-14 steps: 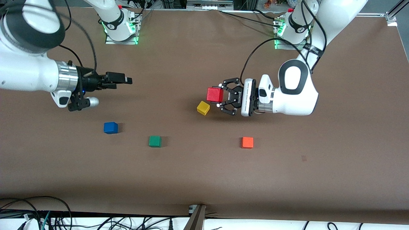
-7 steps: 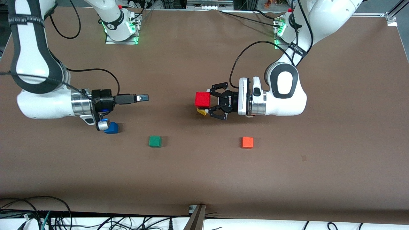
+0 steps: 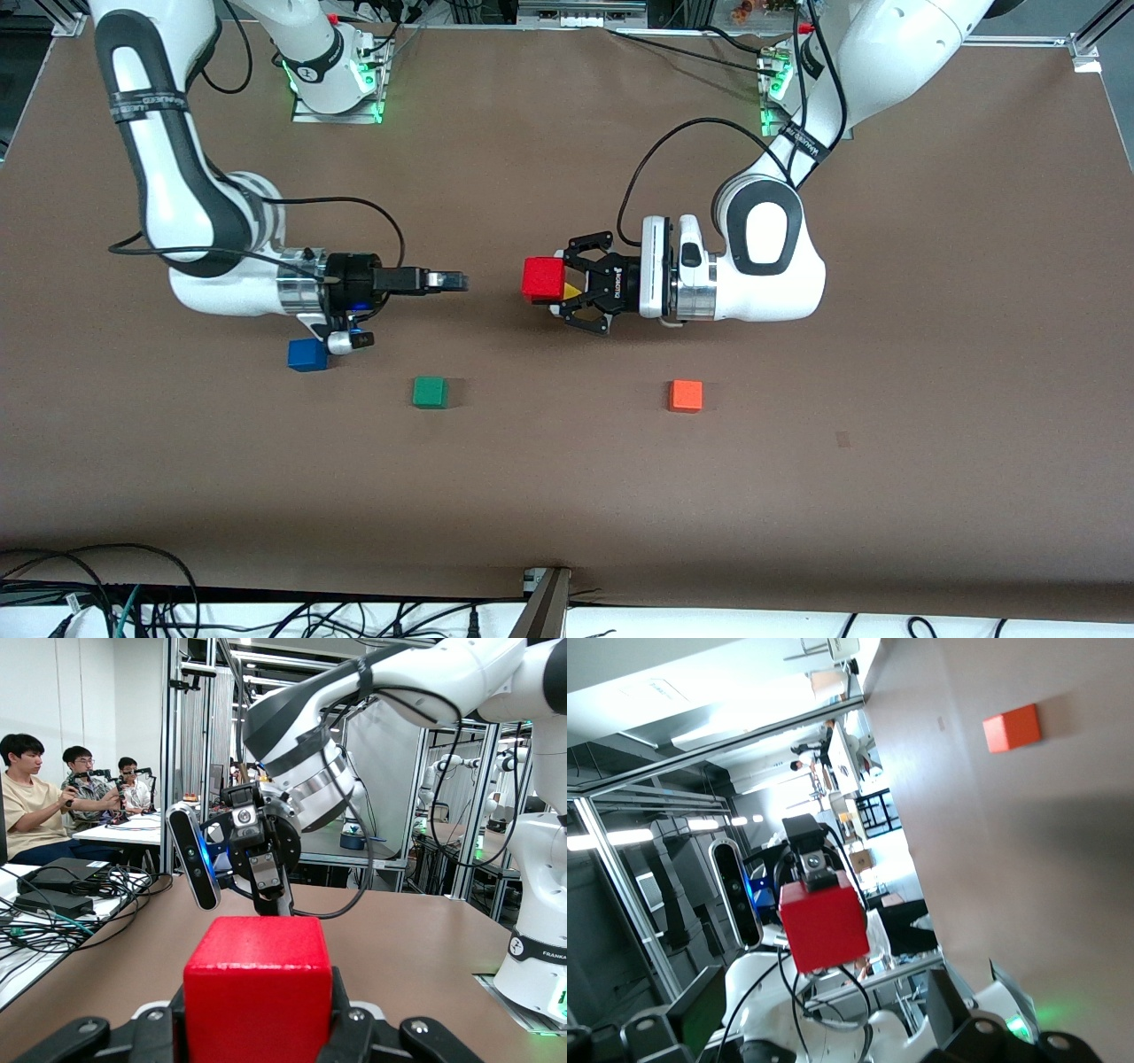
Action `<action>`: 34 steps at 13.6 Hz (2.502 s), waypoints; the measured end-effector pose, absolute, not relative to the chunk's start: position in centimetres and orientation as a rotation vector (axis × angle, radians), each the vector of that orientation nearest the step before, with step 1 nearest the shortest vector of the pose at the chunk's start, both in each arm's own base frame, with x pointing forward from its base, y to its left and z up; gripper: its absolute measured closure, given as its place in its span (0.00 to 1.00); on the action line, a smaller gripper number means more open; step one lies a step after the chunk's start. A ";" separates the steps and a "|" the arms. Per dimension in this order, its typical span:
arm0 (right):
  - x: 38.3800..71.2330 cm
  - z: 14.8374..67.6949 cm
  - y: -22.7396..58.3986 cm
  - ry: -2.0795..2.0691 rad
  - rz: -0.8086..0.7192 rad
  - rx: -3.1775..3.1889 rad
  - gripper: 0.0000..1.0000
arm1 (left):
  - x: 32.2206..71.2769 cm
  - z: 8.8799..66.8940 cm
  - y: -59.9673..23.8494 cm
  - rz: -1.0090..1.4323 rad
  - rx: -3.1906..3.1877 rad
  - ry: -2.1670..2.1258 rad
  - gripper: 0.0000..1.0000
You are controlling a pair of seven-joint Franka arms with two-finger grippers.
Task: Pass red block to right arm, stack on blue
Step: 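Close the right gripper on the red cube held by the left gripper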
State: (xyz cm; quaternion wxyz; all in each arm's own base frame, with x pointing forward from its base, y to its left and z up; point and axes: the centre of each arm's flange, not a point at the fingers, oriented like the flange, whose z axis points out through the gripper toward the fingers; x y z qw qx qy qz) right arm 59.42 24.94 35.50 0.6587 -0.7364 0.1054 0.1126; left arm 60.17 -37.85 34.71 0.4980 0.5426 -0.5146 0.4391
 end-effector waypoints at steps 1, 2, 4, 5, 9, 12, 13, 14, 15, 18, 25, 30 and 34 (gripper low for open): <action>59.1 36.1 26.2 0.248 0.233 -1.665 0.00 | 60.1 34.6 -38.0 1.060 1.312 -1.245 0.44; 58.6 36.6 27.3 0.257 0.208 -1.659 0.00 | 60.0 34.4 -38.2 1.056 1.311 -1.245 0.44; 57.6 37.1 28.7 0.269 0.152 -1.634 0.00 | 59.9 34.2 -38.5 1.051 1.309 -1.245 0.44; 57.2 36.9 29.1 0.271 0.124 -1.629 0.00 | 60.0 34.2 -38.6 1.054 1.307 -1.245 0.44; 56.2 35.4 29.6 0.259 0.080 -1.644 0.00 | 60.2 34.5 -38.6 1.065 1.306 -1.238 0.44; 56.1 35.1 29.6 0.277 0.072 -1.625 0.00 | 60.3 34.6 -38.6 1.066 1.306 -1.237 0.44; 56.0 35.1 29.8 0.283 0.063 -1.613 0.00 | 60.3 34.5 -38.6 1.066 1.306 -1.236 0.44; 55.9 35.1 30.1 0.286 0.056 -1.604 0.01 | 60.3 34.5 -38.6 1.066 1.306 -1.236 0.44; 55.7 35.1 30.6 0.290 0.052 -1.602 0.03 | 60.3 34.5 -38.6 1.066 1.306 -1.234 0.44; 55.4 34.8 31.2 0.296 0.049 -1.609 0.04 | 60.3 34.5 -38.6 1.066 1.307 -1.231 0.44; 55.6 34.8 31.2 0.296 0.039 -1.607 0.23 | 60.3 34.5 -38.6 1.066 1.307 -1.229 0.44; 56.0 34.7 31.2 0.286 0.019 -1.609 0.42 | 60.4 34.6 -38.6 1.070 1.312 -1.203 0.44; 56.1 34.9 31.3 0.285 0.018 -1.607 0.42 | 60.5 34.7 -38.6 1.077 1.309 -1.208 0.41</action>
